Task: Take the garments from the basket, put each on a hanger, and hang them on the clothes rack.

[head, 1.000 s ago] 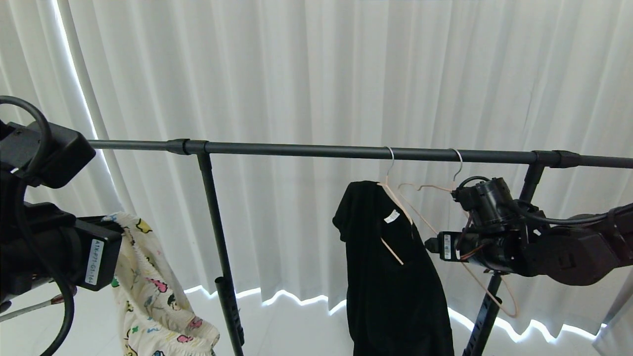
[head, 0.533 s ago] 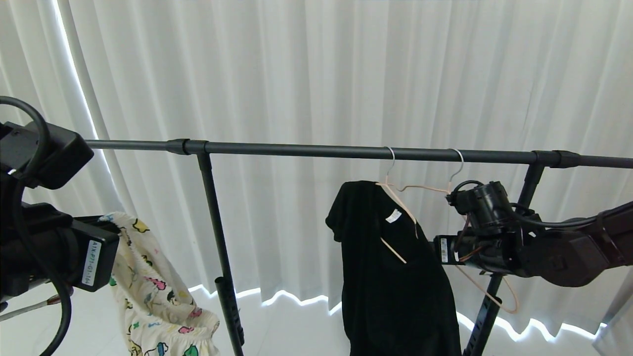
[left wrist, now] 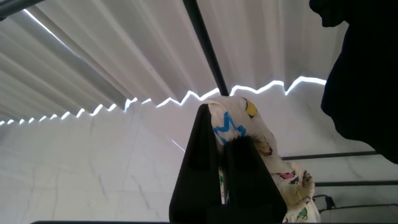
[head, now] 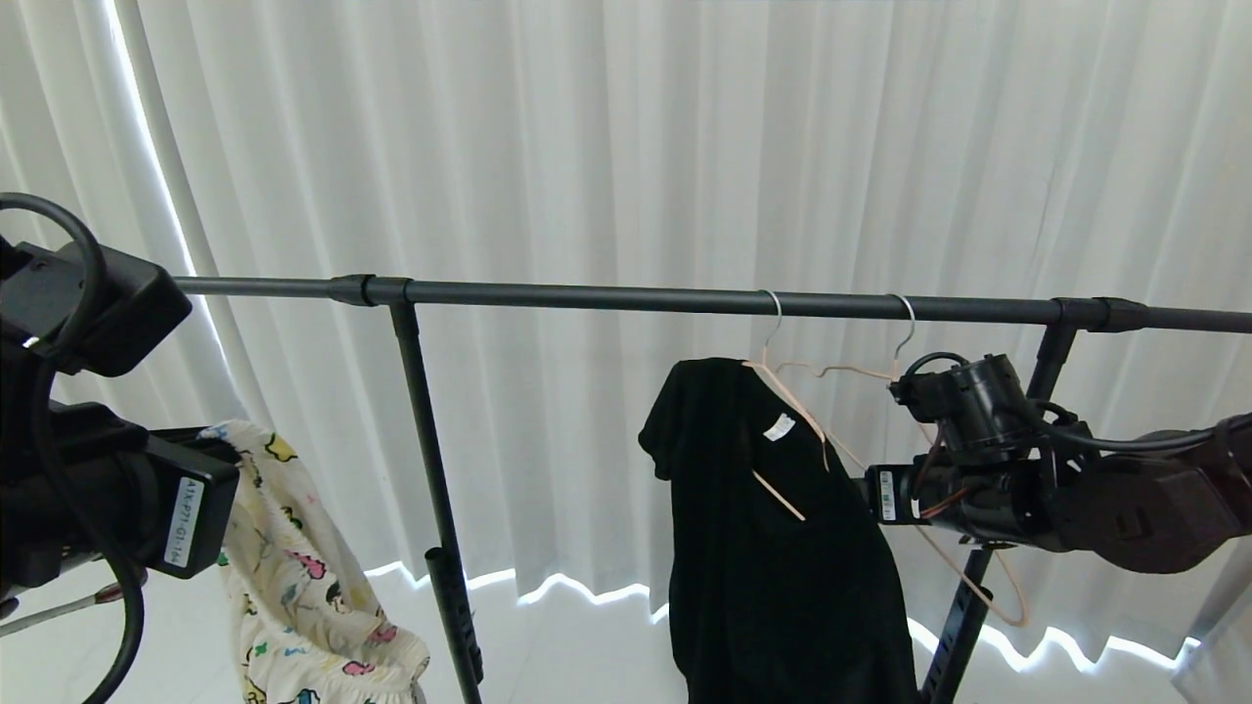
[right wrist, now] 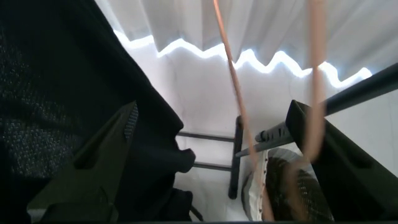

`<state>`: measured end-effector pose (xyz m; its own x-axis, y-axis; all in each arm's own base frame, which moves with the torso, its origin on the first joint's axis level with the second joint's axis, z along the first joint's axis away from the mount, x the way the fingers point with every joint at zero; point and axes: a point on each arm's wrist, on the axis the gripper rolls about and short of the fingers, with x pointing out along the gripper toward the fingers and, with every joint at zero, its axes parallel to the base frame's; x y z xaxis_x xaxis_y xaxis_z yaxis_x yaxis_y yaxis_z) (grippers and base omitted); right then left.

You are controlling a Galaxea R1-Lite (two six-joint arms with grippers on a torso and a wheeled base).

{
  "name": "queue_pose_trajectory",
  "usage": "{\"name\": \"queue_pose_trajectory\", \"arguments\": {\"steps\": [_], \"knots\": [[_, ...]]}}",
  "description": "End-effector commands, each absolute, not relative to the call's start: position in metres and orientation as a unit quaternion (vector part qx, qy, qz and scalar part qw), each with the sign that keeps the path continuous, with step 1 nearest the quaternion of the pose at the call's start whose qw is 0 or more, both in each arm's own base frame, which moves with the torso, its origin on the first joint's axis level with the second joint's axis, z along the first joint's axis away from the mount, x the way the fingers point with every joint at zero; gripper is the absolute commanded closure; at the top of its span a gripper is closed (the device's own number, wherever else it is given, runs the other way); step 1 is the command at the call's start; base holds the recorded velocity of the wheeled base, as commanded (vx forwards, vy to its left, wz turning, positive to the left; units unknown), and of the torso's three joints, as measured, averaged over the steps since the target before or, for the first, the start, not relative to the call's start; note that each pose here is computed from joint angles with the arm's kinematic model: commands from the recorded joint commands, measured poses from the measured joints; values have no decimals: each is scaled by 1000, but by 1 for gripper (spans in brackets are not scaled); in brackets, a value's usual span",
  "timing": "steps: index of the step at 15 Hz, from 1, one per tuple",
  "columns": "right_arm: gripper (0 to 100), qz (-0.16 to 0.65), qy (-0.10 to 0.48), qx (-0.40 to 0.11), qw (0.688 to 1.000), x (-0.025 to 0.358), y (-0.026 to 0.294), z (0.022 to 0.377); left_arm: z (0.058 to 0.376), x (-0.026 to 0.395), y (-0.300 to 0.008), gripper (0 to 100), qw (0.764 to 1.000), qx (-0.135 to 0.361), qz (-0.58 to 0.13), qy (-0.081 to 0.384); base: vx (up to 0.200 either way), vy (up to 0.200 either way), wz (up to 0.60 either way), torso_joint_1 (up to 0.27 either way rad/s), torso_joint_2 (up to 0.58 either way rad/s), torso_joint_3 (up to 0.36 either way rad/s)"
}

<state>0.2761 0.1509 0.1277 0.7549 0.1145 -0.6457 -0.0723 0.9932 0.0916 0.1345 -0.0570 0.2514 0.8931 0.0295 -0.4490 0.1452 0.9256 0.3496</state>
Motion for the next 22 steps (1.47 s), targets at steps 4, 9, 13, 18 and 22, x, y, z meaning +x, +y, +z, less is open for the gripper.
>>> {"name": "queue_pose_trajectory", "arguments": {"steps": [4, 9, 13, 18, 22], "knots": [[0, 49, 339, 26, 939, 271, 148, 133, 252, 135, -58, 100, 954, 191, -31, 229, 0, 0, 0, 0, 0, 0], [0, 48, 323, 31, 945, 282, 151, 125, 255, 133, -57, 100, 954, 197, -31, 222, 0, 0, 0, 0, 0, 0], [100, 52, 322, 23, 945, 284, 152, 122, 256, 134, -57, 100, 955, 198, -28, 221, 0, 0, 0, 0, 0, 0], [100, 48, 324, 24, 945, 286, 152, 120, 255, 134, -57, 100, 954, 197, -28, 222, 0, 0, 0, 0, 0, 0], [100, 43, 304, 29, 951, 284, 149, 130, 255, 134, -57, 100, 954, 197, -28, 223, 0, 0, 0, 0, 0, 0]]}}
